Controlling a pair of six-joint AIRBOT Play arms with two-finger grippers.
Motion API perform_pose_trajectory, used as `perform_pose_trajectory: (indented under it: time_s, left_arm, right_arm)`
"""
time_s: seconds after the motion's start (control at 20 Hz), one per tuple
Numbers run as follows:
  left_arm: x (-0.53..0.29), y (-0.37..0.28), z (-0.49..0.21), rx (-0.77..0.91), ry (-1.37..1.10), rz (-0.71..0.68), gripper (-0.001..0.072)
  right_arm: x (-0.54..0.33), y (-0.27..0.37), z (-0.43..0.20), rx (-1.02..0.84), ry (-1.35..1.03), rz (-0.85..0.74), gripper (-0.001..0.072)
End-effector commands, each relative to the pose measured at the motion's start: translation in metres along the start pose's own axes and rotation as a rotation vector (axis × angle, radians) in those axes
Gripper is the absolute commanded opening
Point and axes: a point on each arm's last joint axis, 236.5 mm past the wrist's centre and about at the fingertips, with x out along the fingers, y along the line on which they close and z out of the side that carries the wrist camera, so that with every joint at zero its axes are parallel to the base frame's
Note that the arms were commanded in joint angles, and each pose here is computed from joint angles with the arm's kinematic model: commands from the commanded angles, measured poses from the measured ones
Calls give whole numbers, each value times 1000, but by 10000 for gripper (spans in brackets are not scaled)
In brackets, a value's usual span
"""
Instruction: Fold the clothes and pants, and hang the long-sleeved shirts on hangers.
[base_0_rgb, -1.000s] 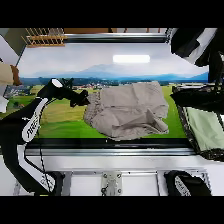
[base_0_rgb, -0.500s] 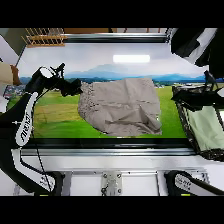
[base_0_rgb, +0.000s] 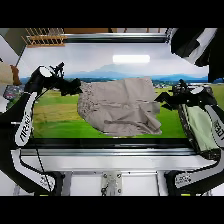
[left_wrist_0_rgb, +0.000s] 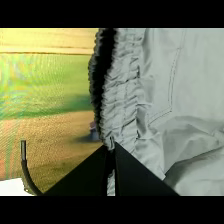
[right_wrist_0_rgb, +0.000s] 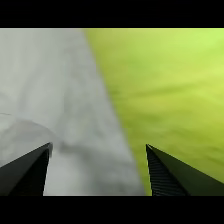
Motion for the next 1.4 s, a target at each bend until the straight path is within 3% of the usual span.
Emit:
perform_pose_trajectory:
  time_s: [0.0,0.05,0.15,0.2,0.35,0.55,0.75,0.9,1.15,1.35]
  left_arm:
    - [0,0,1,-2,-2,0,13]
    - [-1,0,1,-2,-2,0,13]
    - [-1,1,0,-3,1,0,13]
    - [-2,1,1,-6,-3,0,13]
    - [-37,-14,22,22,-119,-15,12]
    - [-171,-86,51,184,-421,-62,12]
    - [-329,-176,17,374,-726,-149,13]
    - [-407,-210,-41,470,-862,-187,13]
    - [-442,-217,-134,559,-839,-177,13]
    - [-418,-194,-168,408,-769,-214,13]
  right_arm:
    - [31,29,0,-47,30,41,639]
    - [34,36,3,-66,23,44,540]
    - [33,49,12,-131,-10,50,90]
    - [28,55,19,-151,-25,57,6]
    - [-20,92,49,-240,-144,85,5]
    - [-162,187,74,-481,-427,152,5]
    - [-298,260,31,-653,-678,196,5]
    - [-360,286,-19,-753,-767,208,5]
    - [-403,278,-70,-794,-803,112,5]
    - [-423,270,-72,-750,-865,64,5]
